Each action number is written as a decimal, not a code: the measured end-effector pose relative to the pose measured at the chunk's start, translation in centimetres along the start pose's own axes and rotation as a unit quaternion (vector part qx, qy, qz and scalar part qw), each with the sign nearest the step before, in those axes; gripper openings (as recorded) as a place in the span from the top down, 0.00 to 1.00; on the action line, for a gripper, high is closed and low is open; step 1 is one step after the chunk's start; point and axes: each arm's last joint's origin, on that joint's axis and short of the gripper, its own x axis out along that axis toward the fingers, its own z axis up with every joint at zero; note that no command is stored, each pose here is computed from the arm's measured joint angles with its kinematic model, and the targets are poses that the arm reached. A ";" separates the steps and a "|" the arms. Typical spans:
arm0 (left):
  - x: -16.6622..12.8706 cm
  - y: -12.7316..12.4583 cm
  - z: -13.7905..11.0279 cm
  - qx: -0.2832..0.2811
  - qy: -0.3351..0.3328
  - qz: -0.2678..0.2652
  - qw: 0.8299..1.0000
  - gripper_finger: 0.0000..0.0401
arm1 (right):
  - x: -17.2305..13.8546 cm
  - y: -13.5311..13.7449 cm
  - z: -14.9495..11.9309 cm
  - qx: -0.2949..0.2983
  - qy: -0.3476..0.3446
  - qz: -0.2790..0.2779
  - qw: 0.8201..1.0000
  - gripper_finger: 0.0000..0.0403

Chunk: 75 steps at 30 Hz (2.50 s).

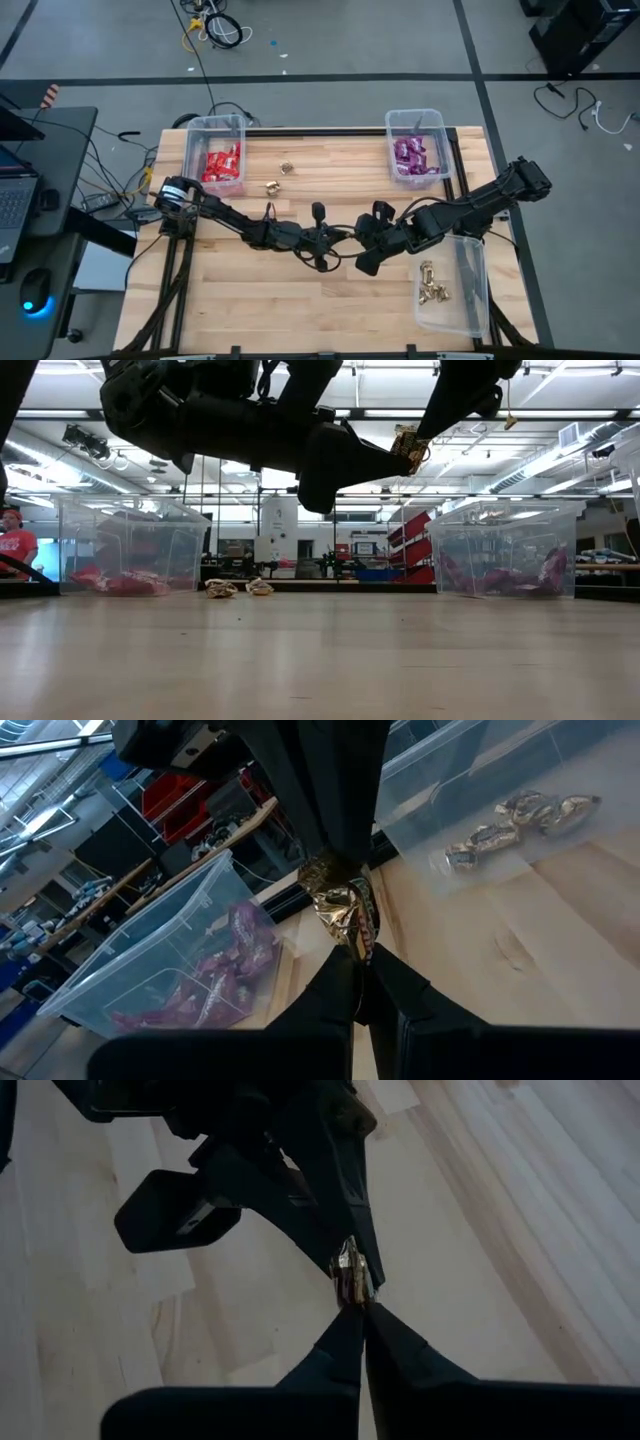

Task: Sort candy
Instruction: Put the yellow candy into the bottom right transparent bin

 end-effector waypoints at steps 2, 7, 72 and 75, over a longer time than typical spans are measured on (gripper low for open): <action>0.0 0.0 0.0 0.000 0.000 0.000 1.000 0.97 | 0.0 0.0 0.0 0.000 0.001 0.002 1.000 0.99; 0.0 0.0 0.0 -0.002 0.003 0.001 1.000 0.92 | 0.0 0.0 0.0 0.003 0.004 0.005 1.000 1.00; -8.7 8.4 5.4 -0.015 0.166 0.020 0.986 0.57 | -14.9 -3.3 -15.3 0.253 0.260 -0.037 0.931 1.00; -10.0 9.0 5.7 -0.014 0.176 0.003 0.984 0.57 | -13.6 -3.1 -16.3 0.252 0.260 -0.037 0.932 1.00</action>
